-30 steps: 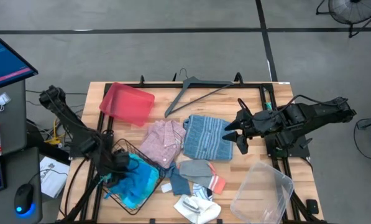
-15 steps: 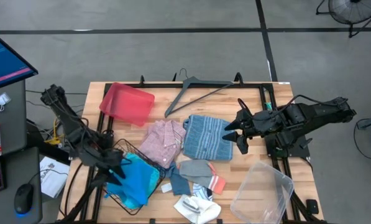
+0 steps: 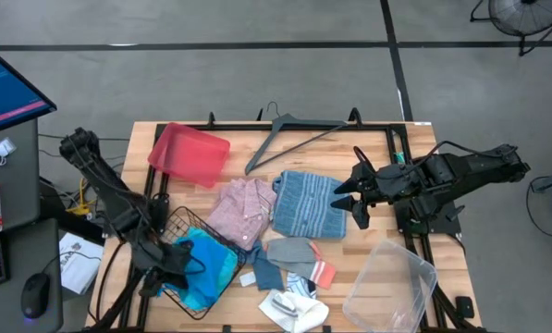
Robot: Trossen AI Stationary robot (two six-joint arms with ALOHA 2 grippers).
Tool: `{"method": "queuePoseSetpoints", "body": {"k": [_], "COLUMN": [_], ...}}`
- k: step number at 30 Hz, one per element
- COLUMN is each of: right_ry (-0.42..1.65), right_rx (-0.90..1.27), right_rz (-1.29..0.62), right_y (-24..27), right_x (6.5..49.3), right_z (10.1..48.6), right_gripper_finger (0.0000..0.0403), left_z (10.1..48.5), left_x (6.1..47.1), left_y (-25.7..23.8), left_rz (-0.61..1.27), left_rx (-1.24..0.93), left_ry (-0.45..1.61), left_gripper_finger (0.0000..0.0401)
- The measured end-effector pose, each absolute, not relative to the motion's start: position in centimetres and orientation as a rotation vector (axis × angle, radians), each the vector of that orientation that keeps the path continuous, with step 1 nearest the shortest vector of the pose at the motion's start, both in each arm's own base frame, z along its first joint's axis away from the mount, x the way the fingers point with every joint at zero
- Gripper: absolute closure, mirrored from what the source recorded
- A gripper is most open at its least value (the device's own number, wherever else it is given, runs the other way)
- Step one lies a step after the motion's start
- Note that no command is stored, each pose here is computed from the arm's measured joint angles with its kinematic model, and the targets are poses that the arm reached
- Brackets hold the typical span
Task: Pick & Place Cloths
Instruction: Put the blue shorts into the black wire basket
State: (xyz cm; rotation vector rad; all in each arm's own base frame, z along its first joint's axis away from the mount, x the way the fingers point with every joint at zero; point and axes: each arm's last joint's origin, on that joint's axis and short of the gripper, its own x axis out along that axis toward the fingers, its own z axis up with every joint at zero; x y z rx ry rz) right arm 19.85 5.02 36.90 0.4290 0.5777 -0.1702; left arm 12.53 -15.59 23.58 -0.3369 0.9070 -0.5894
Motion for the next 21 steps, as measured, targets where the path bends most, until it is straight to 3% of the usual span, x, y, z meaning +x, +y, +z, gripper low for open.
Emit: {"method": "queuePoseSetpoints", "body": {"k": [7,21], "right_ry": [0.577,0.578], "right_rx": [0.43,0.429], "right_rz": [-0.17,-0.192], "right_y": [5.0,5.0], "right_x": [19.8,20.1], "right_z": [36.9,36.7], "right_gripper_finger": [0.0186,0.0186], "left_z": [18.6,12.7], "left_x": [12.3,10.3], "left_y": [-15.2,-12.1], "left_rz": [-0.473,-0.099], "left_rx": [-0.308,-0.506], "left_ry": [1.141,1.252], "left_gripper_finger": [0.0401,0.0401]}}
